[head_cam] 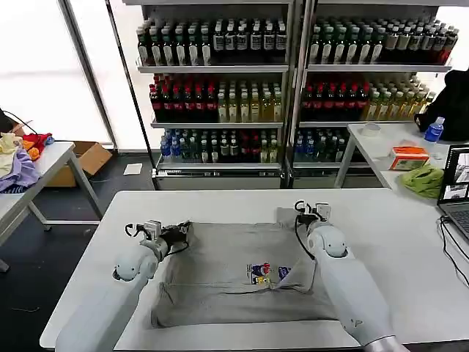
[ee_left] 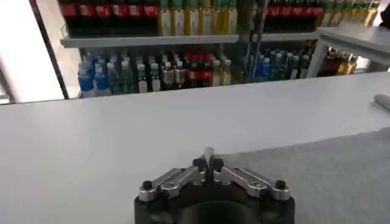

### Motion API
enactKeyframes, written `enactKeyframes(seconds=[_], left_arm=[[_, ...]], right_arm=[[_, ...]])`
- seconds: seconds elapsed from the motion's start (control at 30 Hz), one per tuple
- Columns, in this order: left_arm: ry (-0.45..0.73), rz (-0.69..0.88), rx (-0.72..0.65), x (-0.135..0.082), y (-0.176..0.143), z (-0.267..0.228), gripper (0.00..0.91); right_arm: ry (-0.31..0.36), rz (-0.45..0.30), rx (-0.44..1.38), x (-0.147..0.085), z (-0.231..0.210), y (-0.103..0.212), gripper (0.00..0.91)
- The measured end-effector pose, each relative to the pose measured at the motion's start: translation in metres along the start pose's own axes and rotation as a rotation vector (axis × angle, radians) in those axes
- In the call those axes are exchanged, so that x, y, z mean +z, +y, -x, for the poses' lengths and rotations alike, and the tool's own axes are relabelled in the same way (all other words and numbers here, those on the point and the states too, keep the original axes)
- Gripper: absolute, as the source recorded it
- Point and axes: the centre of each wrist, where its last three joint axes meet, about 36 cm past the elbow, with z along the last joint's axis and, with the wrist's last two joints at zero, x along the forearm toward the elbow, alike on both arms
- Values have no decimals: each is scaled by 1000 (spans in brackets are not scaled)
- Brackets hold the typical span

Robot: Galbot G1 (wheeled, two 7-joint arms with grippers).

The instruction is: Fold and organize the clothes.

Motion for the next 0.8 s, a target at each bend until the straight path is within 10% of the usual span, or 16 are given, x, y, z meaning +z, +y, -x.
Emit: enactKeyframes(seconds=[0.8], left_arm=[[-149, 11, -10, 5, 3, -52, 0]], right_arm=[[-205, 17, -79, -13, -102, -1, 0]])
